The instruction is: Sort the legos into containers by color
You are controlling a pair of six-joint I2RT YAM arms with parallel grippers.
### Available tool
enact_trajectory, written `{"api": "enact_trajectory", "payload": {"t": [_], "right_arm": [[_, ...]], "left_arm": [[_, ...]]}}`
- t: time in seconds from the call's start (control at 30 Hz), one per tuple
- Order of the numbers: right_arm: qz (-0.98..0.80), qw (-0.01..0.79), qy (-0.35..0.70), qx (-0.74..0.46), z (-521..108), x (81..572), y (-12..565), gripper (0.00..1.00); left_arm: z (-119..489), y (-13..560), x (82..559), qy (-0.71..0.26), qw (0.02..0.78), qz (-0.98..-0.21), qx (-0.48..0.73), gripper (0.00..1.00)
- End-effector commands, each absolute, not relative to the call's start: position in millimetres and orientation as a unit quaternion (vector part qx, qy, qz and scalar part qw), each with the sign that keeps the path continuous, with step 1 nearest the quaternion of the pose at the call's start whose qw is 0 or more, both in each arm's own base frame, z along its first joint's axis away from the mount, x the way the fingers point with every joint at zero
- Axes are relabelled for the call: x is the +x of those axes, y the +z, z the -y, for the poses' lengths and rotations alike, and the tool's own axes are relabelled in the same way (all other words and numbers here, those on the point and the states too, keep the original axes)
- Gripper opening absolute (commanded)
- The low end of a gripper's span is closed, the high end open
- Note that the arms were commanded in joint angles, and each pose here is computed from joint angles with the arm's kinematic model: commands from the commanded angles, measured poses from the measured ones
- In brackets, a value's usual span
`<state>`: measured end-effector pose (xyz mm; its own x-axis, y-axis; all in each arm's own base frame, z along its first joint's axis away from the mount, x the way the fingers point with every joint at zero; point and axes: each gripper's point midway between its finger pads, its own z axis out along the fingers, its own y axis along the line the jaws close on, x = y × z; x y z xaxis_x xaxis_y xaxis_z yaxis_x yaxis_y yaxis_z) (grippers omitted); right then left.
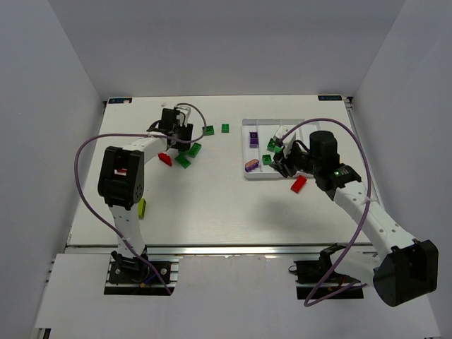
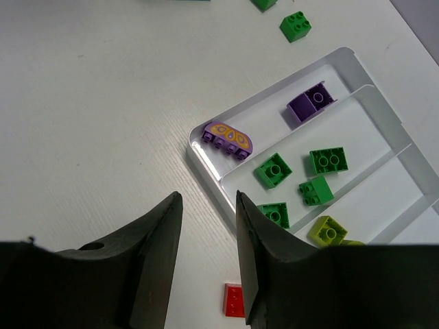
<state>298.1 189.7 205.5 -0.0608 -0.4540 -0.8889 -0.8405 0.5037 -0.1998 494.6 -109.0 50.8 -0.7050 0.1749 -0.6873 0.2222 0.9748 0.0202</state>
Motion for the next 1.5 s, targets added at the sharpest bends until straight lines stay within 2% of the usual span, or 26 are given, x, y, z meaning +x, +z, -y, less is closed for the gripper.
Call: {"api": "enact_trajectory", "payload": {"t": [0.0,0.33,0.6,0.73,1.07,1.47], "right_arm": [[-0.689,0.521,0.197,-0.464,-194.6,297.1,215.9,0.43],[-0.690,0.519,0.196,-0.465,-194.4,297.0,214.1,0.43],[-0.689,0.520,0.195,-0.465,-194.0,297.3,214.5,0.43],[-0.689,0.522,0.194,-0.464,-193.2,297.3,216.0,0.43],[-0.686,0.526,0.194,-0.463,-193.6,296.0,219.7,0.43],[-0.685,0.527,0.196,-0.462,-193.6,295.7,221.1,0.43]], "left_arm": [[115.8,55.6,497.1,-0.031,0.371,-0.921,0.111,0.66],[113.4,46.7,493.4,-0.017,0.355,-0.928,0.110,0.59],[111.4,46.2,489.8,-0.013,0.350,-0.930,0.109,0.33],[119.2,69.7,489.2,-0.030,0.374,-0.921,0.101,0.26],[140.3,91.4,476.9,-0.048,0.394,-0.910,0.121,0.22],[175.0,64.0,461.3,-0.085,0.345,-0.916,0.184,0.24]]}}
